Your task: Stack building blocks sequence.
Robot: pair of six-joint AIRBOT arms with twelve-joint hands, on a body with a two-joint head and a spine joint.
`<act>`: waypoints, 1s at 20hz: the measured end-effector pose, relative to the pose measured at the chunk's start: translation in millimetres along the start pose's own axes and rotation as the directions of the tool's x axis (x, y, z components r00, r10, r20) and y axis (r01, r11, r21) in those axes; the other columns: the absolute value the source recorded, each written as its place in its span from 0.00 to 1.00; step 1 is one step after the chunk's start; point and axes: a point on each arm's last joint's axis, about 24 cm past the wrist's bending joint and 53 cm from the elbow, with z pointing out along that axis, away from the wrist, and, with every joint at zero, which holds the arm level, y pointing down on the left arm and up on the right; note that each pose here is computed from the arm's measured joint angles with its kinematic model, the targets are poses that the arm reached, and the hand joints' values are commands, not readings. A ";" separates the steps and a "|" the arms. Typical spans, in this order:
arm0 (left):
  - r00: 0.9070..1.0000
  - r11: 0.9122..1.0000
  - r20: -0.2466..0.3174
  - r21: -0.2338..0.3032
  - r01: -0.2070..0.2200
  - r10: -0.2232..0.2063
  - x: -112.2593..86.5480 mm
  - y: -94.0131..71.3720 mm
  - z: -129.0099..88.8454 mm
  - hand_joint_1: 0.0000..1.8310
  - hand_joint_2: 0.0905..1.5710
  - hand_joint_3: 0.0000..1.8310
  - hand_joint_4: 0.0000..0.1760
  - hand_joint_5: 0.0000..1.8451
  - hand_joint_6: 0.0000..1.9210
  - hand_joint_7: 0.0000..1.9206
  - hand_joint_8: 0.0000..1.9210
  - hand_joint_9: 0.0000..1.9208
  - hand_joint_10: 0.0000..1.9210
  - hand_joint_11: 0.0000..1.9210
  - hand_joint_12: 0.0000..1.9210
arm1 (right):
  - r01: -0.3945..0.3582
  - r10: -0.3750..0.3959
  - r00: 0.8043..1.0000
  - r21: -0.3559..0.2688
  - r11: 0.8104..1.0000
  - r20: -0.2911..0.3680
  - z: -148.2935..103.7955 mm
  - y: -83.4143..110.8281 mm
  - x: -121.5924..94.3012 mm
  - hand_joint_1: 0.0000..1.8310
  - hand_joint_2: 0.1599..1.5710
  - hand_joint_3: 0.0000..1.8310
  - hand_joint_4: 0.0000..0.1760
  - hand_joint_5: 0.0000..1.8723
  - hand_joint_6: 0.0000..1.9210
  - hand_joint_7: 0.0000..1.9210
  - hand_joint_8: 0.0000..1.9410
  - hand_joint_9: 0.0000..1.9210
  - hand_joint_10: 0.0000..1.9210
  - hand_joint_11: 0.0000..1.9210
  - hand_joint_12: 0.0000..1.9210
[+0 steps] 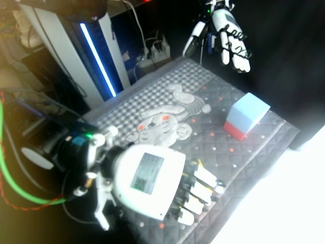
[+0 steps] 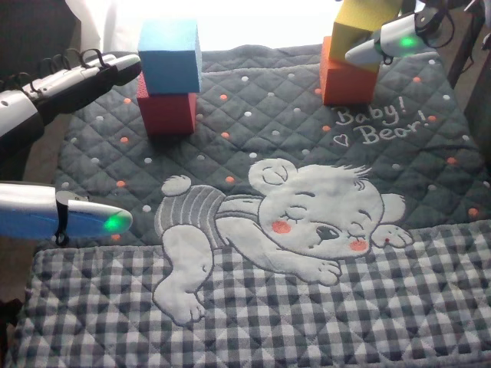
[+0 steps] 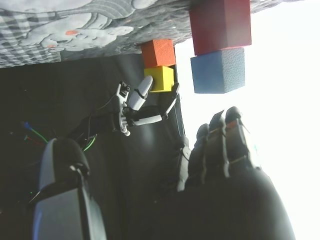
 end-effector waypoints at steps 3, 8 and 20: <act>1.000 1.000 0.001 0.000 0.001 -0.001 -0.2 0.0 0.0 0.41 0.53 0.00 0.64 0.03 0.00 0.00 0.00 0.00 0.00 0.00 0.00 | 0.000 0.000 1.000 0.000 1.000 0.000 0.0 0.0 0.0 0.70 0.64 0.00 0.00 0.58 0.38 0.57 0.42 0.64 0.35 0.59 0.47; 1.000 1.000 0.000 0.001 0.006 -0.006 -0.1 -0.3 0.0 0.40 0.53 0.00 0.71 0.03 0.00 0.00 0.00 0.00 0.00 0.00 0.00 | -0.011 0.011 1.000 0.003 1.000 0.009 -1.9 -3.3 -0.4 0.72 0.68 0.00 0.00 0.40 0.23 0.50 0.55 0.61 0.04 0.48 0.38; 1.000 1.000 0.001 0.001 0.006 -0.006 -0.3 -0.3 0.0 0.40 0.54 0.00 0.76 0.06 0.00 0.00 0.00 0.00 0.00 0.00 0.00 | -0.019 0.019 1.000 0.043 0.999 -0.018 -7.1 -17.6 8.5 0.52 0.57 0.00 0.60 0.14 0.00 0.15 0.00 0.13 0.00 0.00 0.37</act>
